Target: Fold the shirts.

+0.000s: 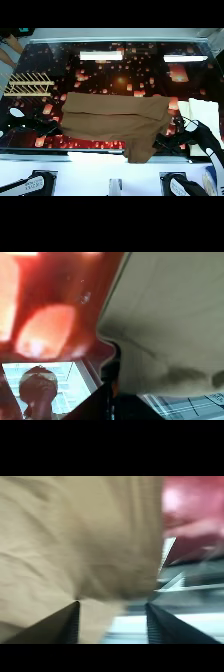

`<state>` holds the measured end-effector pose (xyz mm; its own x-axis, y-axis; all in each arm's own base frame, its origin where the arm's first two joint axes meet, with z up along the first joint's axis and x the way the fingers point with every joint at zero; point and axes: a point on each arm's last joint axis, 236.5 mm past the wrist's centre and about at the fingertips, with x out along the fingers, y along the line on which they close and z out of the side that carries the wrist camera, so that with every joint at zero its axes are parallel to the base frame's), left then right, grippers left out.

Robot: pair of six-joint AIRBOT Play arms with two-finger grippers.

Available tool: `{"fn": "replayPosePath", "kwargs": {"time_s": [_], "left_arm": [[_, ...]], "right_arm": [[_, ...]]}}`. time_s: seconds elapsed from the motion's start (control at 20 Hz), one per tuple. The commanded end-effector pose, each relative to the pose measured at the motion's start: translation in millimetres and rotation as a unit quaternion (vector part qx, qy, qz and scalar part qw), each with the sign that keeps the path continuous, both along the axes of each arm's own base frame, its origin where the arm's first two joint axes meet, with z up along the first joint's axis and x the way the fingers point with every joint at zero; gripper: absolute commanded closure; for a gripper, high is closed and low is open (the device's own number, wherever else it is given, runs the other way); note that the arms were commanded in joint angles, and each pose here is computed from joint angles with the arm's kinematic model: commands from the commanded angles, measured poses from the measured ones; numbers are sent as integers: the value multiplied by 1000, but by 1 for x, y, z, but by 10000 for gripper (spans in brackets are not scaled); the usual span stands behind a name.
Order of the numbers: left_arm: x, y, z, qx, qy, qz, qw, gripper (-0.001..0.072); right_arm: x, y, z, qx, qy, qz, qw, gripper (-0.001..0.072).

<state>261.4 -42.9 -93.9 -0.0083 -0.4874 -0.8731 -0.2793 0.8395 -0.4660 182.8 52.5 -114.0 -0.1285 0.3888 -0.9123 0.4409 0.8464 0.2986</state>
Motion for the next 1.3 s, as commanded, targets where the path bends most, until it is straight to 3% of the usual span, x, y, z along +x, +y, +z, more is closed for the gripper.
{"fn": "replayPosePath", "kwargs": {"time_s": [0.0,0.1,0.4,0.65,0.8,1.05,1.25], "left_arm": [[-1,-1,1,-1,1,-1,1000,674],[0,0,1,-1,0,-1,1000,674],[28,5,32,5,-54,-35,998,676],[119,26,108,45,-181,-1,982,678],[163,4,123,33,-217,-23,975,678],[223,-7,98,16,-185,-9,983,676],[233,-11,61,6,-145,-14,989,655]], "right_arm": [[12,-1,-6,-5,-25,-15,1000,416],[13,2,-5,2,-26,-20,999,686],[37,12,33,37,-61,25,997,685],[173,-18,126,-16,-261,-20,965,686],[237,-35,152,-33,-323,-55,944,685],[268,-44,104,-26,-276,-108,955,684],[266,-41,65,-17,-232,-113,966,678]]}}
